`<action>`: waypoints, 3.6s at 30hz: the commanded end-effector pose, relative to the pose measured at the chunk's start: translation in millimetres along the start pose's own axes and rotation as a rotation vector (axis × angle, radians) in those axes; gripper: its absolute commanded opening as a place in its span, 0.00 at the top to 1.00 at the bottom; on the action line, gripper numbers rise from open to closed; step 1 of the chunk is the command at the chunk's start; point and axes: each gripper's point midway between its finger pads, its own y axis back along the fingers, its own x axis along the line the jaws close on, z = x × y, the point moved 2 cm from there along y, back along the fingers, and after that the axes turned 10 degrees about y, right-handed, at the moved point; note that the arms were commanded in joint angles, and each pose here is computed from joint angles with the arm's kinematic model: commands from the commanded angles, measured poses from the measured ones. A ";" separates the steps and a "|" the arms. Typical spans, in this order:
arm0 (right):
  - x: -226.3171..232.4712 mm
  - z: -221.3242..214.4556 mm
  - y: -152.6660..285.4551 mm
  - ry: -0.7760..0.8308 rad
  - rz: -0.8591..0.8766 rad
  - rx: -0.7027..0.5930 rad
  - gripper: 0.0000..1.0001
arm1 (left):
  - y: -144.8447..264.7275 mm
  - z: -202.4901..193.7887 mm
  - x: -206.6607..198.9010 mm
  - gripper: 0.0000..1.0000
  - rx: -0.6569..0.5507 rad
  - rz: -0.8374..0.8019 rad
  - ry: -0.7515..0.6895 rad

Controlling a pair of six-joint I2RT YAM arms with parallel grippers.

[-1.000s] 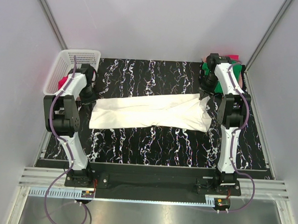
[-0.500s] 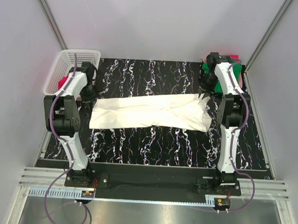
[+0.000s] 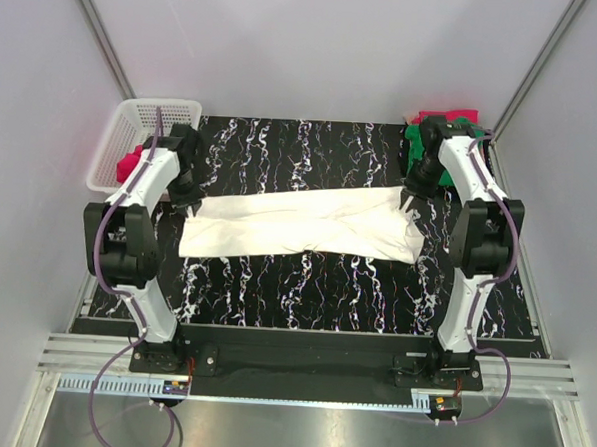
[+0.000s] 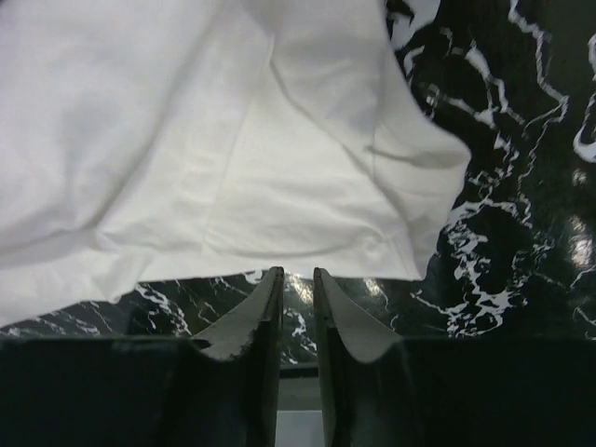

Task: Fold and stack the t-shirts
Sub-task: Fold the tshirt

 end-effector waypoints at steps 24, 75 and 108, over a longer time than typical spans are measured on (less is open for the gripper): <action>73.1 -77.2 -50.3 0.092 0.179 0.144 0.71 | 21.6 -42.3 -39.7 0.77 0.019 -0.150 -0.159; 101.6 -95.6 -92.4 0.068 0.175 0.199 1.00 | 15.8 -39.6 -25.5 0.78 -0.014 -0.081 -0.204; 113.1 -8.9 -70.5 0.167 0.032 -0.025 1.00 | 13.2 -39.5 -27.1 0.79 -0.007 -0.087 -0.227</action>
